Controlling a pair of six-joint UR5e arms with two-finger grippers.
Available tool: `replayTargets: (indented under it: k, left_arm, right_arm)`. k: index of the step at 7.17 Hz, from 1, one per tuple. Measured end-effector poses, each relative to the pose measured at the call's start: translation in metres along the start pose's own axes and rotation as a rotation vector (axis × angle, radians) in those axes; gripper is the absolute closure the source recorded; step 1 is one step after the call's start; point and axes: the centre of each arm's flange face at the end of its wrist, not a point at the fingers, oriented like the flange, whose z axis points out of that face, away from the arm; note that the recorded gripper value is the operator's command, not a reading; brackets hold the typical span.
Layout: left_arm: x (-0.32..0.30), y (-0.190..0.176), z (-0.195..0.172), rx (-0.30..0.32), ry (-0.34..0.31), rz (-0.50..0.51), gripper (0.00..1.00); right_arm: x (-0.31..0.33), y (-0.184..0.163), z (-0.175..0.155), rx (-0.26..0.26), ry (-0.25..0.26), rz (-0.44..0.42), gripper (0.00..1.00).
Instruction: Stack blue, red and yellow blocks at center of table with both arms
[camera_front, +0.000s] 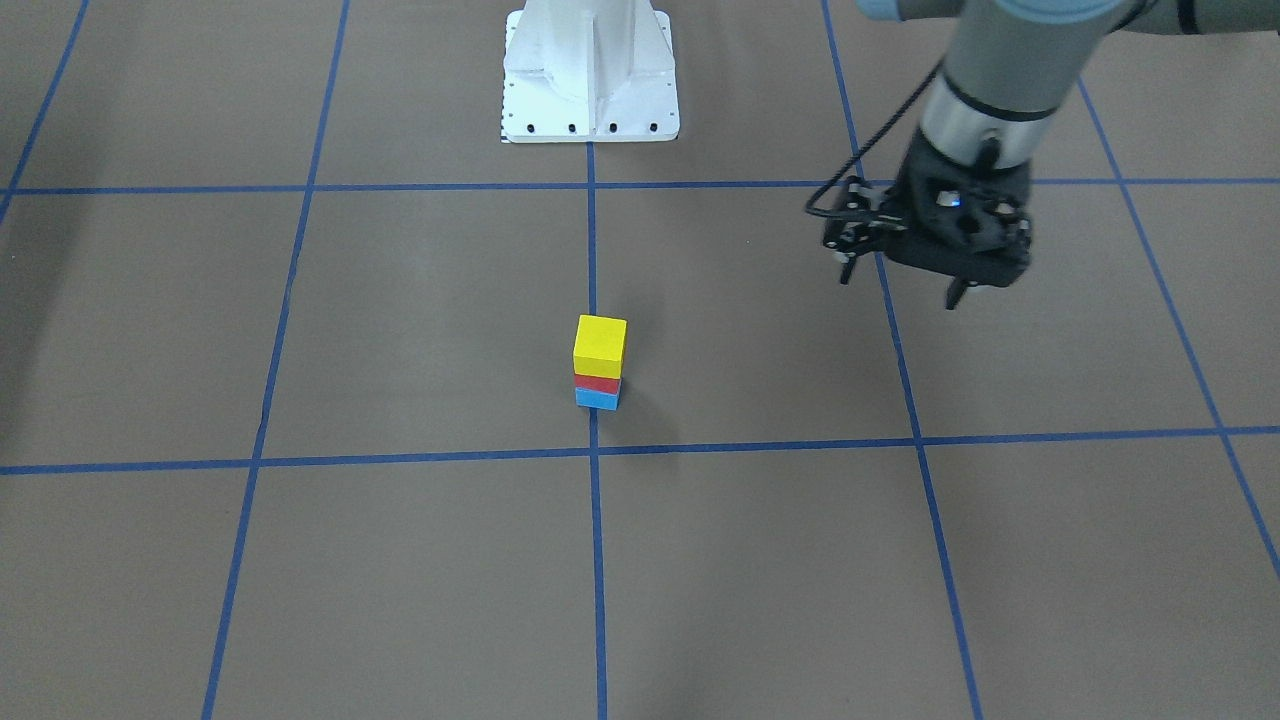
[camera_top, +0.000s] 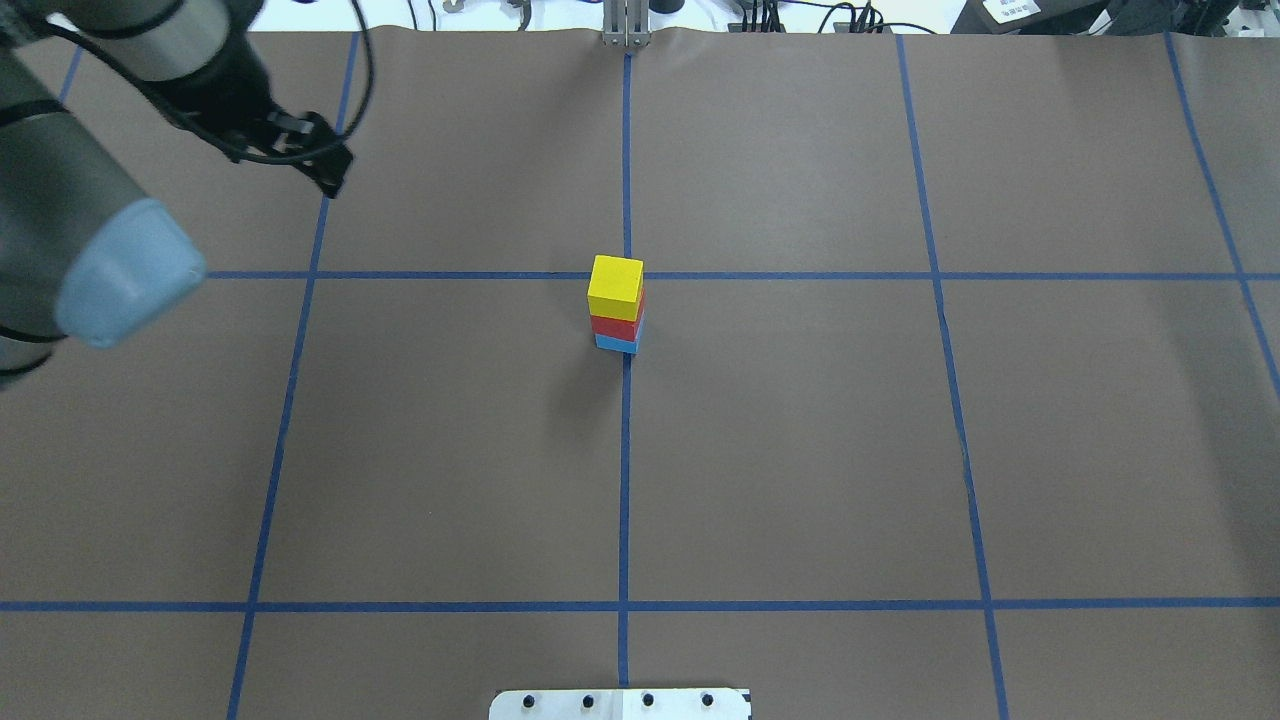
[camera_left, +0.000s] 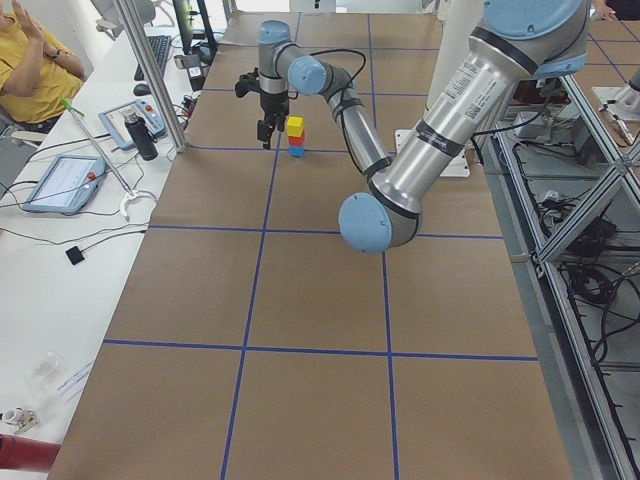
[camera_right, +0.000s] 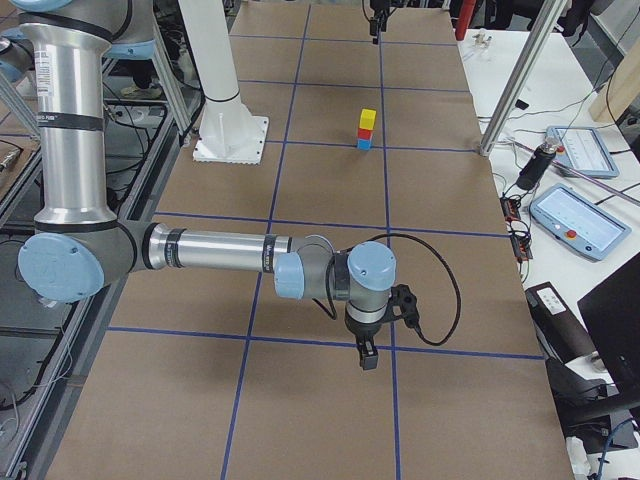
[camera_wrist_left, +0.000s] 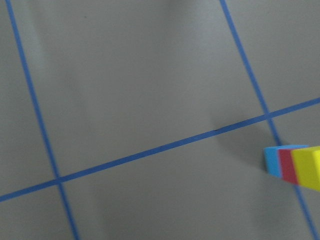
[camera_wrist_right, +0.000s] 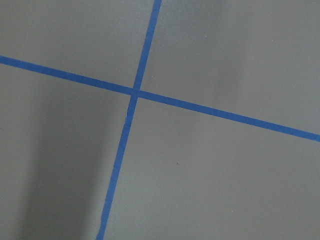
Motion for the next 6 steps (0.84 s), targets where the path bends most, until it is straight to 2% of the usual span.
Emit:
replayTargets:
  k: [1, 2, 4, 6]
  left_arm:
    - [-0.084, 0.027, -0.003, -0.022, -0.016, 0.051, 0.0]
    - [-0.164, 0.063, -0.008, -0.043, -0.027, 0.055, 0.0]
    - [-0.289, 0.161, 0.014, -0.109, -0.046, -0.081, 0.0]
    - [-0.349, 0.219, 0.041, -0.142, -0.051, -0.173, 0.0]
  right_arm:
    - [0.0, 0.0, 0.0, 0.0, 0.0, 0.0, 0.0]
    - [0.0, 0.0, 0.0, 0.0, 0.0, 0.0, 0.0]
    - [0.0, 0.001, 0.0, 0.0, 0.0, 0.0, 0.0]
    - [0.0, 0.0, 0.0, 0.0, -0.001, 0.0, 0.0]
